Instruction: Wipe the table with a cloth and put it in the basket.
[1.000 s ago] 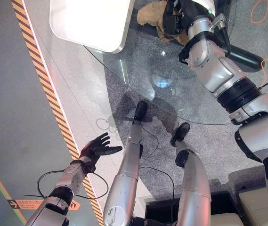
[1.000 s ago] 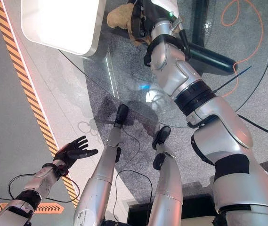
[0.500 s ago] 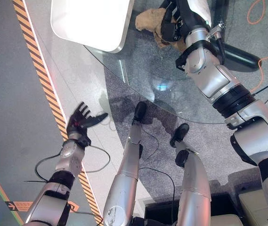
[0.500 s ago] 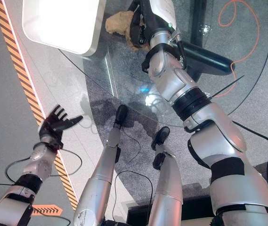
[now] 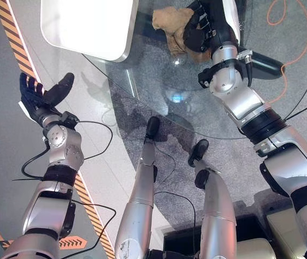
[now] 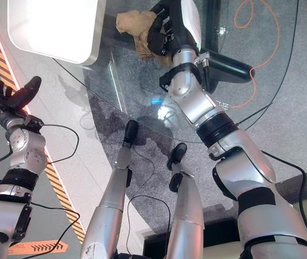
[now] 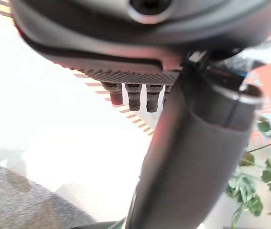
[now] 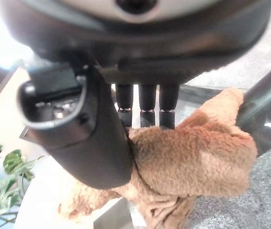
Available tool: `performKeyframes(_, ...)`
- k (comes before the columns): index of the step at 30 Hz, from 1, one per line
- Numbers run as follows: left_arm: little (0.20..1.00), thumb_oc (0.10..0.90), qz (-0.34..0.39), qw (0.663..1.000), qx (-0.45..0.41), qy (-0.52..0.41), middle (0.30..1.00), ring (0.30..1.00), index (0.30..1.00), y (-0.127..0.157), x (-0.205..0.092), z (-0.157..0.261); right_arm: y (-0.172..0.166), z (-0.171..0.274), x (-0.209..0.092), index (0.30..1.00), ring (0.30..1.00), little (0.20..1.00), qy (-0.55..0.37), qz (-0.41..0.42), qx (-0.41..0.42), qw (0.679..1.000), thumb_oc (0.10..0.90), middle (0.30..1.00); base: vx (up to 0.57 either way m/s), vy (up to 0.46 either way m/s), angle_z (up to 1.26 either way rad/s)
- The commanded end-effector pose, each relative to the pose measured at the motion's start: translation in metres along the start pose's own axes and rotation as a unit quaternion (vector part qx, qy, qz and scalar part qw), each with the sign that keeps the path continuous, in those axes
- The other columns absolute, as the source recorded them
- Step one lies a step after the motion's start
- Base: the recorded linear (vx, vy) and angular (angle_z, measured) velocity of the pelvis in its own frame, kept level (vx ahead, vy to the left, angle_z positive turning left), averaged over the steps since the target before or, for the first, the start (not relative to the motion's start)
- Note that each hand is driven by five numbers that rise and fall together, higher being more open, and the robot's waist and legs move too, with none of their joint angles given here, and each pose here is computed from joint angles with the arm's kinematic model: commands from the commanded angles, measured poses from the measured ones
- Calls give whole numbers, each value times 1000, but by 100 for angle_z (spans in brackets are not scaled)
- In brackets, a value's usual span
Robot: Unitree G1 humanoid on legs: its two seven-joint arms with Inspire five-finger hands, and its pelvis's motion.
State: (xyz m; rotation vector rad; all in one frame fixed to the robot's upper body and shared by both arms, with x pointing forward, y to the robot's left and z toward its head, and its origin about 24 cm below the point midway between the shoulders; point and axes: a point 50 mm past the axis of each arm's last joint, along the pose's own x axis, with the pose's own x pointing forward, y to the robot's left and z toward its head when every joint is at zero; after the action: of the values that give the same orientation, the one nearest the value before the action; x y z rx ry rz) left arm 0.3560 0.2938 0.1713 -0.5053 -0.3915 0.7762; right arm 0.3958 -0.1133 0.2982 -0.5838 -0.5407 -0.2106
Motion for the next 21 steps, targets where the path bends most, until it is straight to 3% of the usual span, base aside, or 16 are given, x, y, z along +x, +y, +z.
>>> performKeyframes(1, 900, 800, 53, 988, -31, -144, 900, 900, 900, 16, 16, 57, -9, 1, -7, 300, 300, 200, -27, -38, 28, 999, 100, 300, 0, 0, 0)
performKeyframes(10, 900, 800, 29, 975, -41, -217, 900, 900, 900, 0, 3, 79, -14, -7, -17, 300, 300, 200, -33, -48, 36, 998, 100, 300, 0, 0, 0)
performKeyframes(21, 900, 800, -75, 960, -37, -268, 900, 900, 900, -24, -22, 87, -23, -9, -23, 300, 300, 200, -56, -65, 31, 996, 100, 300, 0, 0, 0)
